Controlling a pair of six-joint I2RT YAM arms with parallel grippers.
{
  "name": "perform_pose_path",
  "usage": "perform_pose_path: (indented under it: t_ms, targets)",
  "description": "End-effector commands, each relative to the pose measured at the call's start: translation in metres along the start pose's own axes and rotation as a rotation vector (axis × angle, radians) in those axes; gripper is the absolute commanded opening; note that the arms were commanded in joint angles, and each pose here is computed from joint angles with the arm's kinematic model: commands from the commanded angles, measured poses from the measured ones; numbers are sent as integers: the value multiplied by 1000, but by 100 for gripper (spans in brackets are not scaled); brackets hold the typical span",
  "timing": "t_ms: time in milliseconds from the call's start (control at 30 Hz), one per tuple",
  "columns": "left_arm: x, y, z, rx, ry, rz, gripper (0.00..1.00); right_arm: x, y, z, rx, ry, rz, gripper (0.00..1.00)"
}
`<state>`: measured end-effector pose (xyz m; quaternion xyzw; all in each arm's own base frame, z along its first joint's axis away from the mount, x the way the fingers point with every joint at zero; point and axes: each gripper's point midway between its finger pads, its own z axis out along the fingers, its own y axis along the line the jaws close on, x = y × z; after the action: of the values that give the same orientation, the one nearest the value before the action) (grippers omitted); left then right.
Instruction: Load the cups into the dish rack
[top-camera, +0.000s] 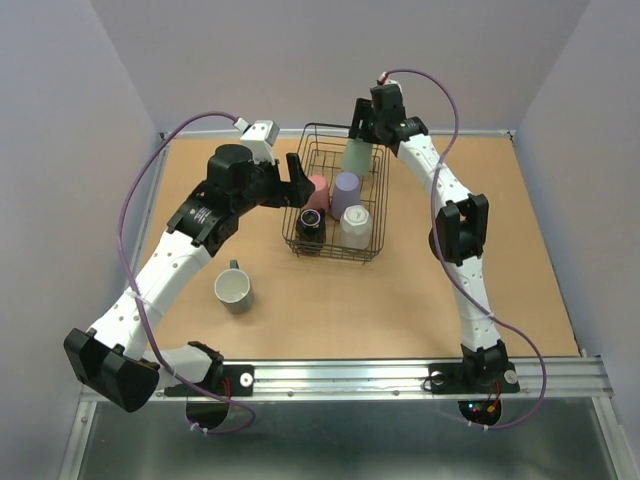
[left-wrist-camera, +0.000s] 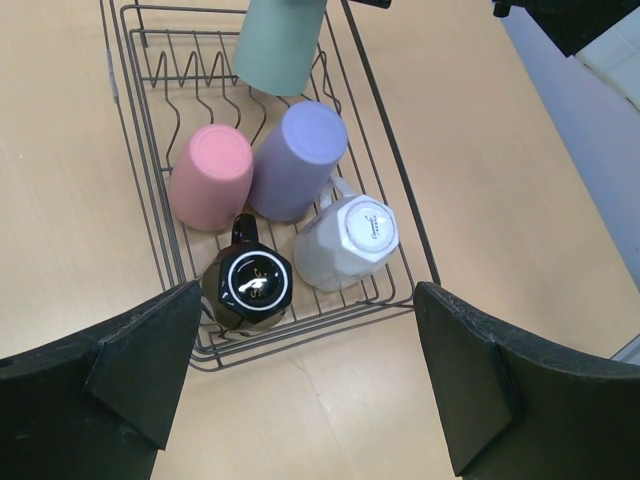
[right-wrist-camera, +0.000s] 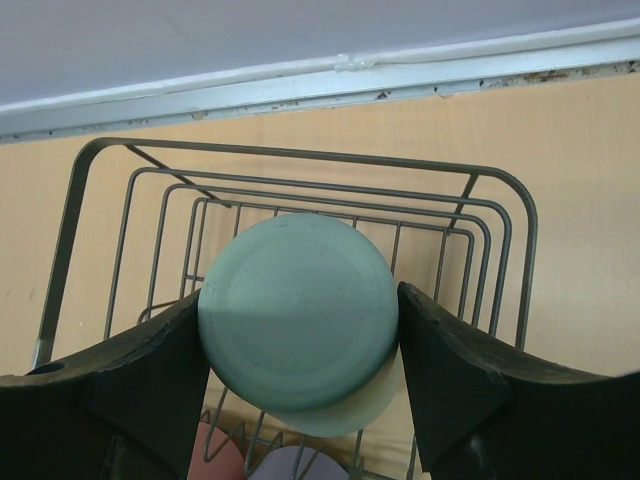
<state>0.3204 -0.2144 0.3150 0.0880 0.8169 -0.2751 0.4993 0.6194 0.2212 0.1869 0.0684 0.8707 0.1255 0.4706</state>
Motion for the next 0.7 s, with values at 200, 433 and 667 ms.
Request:
perform_pose_path:
  t_ms: [200, 433, 667]
  targets:
    - [-29, -2, -5, 8, -86, 23, 99, 23, 2, 2, 43, 33, -103, 84]
    - [-30, 0, -8, -3, -92, 24, 99, 5, 6, -11, 43, -6, -92, 100]
    - [-31, 1, -13, -11, -101, 21, 99, -23, 9, -40, 44, -60, -84, 100]
